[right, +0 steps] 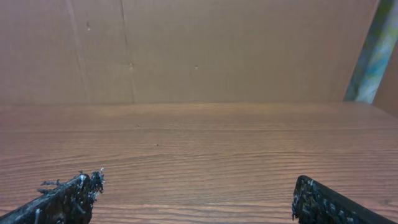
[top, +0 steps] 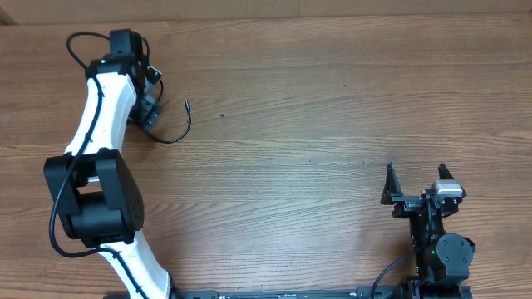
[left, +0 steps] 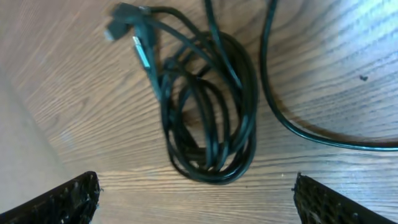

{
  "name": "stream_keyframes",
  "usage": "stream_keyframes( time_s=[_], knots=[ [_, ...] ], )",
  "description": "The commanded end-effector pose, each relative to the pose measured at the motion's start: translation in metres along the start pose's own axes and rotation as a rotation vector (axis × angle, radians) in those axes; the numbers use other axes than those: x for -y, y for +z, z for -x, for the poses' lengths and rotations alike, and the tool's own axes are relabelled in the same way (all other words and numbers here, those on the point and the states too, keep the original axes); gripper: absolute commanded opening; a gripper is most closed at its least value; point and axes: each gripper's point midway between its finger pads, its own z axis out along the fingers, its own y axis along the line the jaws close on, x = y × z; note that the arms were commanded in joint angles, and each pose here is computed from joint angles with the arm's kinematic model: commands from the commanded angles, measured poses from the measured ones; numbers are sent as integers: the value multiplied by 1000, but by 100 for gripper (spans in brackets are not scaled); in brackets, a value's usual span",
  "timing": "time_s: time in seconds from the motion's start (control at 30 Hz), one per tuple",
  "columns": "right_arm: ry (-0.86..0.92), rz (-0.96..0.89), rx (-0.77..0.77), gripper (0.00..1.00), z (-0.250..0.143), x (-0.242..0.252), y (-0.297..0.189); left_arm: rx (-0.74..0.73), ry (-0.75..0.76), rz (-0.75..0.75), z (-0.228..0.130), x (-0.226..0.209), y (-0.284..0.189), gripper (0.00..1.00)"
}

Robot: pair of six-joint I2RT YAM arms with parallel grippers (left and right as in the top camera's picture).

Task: Untangle cables
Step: 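Reach the left gripper down over the black cable coil and grasp it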

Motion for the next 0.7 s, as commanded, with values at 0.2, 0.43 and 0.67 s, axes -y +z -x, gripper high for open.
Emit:
stream_keyframes(
  time_s=[0.2, 0.43, 0.67],
  knots=[
    [6, 2, -3, 100, -3, 0, 1, -18, 58, 17, -4, 10, 23, 100],
    [6, 2, -3, 100, -3, 0, 1, -9, 99, 44, -3, 11, 32, 100],
    [6, 2, -3, 100, -3, 0, 1, 0, 107, 73, -1, 8, 35, 100]
  ],
)
